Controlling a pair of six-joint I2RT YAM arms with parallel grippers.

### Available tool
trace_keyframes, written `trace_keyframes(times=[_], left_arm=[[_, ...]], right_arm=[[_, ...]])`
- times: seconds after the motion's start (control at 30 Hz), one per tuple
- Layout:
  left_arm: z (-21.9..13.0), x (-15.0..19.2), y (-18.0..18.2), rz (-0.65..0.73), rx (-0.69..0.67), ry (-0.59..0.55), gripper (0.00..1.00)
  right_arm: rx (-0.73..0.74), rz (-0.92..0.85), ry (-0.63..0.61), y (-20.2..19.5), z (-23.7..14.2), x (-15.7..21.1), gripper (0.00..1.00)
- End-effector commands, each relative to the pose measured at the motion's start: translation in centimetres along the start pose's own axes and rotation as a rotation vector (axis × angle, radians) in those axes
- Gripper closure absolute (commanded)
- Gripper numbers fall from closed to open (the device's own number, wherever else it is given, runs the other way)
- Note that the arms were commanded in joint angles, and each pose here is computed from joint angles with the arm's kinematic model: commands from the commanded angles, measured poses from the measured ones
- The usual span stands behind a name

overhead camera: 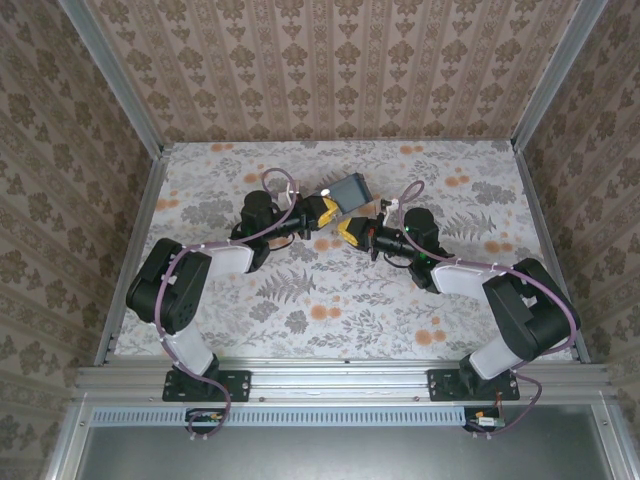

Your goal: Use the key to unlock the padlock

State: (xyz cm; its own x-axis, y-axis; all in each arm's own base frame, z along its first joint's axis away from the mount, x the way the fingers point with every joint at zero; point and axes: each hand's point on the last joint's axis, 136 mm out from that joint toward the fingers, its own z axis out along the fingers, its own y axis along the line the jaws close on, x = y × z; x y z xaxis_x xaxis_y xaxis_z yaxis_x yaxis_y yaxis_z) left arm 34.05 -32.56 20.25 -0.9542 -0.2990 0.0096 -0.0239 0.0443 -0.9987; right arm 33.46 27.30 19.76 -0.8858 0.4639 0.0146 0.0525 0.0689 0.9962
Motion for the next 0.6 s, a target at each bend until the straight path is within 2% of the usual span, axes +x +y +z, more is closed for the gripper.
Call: trace_keyframes(times=[0.0,0.57], left_arm=[[0.11,0.71,-2.42,0.088,0.085,0.031,1.00],[0.13,0.80,-2.47,0.088,0.092,0.034,1.00]], right_arm=[[-0.054,-0.064,-0.004,2.46,-0.31,-0.06,1.00],[-0.030,-0.055,-0.009,1.58,-0.41,-0.25,1.00]])
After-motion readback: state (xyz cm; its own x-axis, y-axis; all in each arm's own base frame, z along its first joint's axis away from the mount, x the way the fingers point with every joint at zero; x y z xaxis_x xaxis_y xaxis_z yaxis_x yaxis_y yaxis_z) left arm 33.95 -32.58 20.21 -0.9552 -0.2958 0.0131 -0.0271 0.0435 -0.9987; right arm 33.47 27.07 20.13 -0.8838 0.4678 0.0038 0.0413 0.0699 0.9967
